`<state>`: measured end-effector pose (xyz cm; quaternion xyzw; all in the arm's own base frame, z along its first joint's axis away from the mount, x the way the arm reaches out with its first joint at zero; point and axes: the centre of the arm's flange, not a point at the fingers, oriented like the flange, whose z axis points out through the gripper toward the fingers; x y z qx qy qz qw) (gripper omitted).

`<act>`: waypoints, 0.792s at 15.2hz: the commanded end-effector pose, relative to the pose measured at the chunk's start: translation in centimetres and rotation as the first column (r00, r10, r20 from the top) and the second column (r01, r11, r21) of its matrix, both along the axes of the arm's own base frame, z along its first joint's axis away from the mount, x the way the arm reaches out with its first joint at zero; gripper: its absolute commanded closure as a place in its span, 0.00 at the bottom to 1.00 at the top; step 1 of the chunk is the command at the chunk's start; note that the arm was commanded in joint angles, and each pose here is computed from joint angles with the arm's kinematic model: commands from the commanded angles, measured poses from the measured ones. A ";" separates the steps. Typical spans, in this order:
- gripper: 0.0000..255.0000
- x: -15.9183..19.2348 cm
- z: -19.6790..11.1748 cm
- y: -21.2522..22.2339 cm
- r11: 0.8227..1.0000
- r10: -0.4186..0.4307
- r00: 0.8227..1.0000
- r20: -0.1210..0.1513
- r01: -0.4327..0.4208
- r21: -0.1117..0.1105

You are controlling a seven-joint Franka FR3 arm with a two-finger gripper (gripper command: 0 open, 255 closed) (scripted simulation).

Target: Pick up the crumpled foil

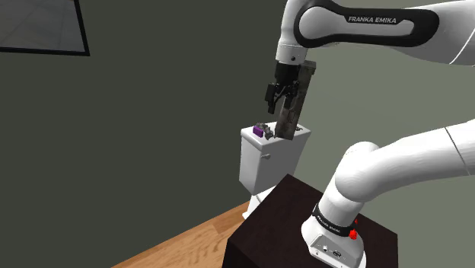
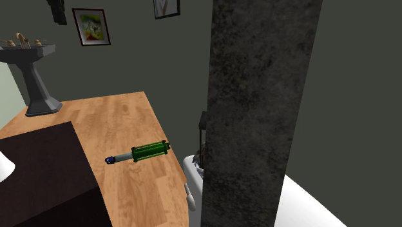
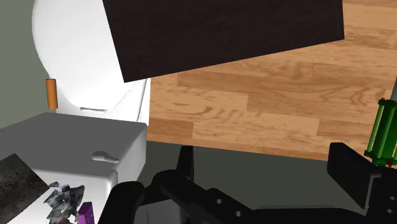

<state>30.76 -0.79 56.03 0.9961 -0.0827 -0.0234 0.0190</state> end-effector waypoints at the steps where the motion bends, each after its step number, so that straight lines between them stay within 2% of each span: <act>1: 0.00 0.0 0.0 0.0 1.000 0.000 1.000 0.000 0.000 0.000; 12: 0.00 6.7 -7.0 -10.2 0.999 -0.047 0.998 0.033 0.047 -0.017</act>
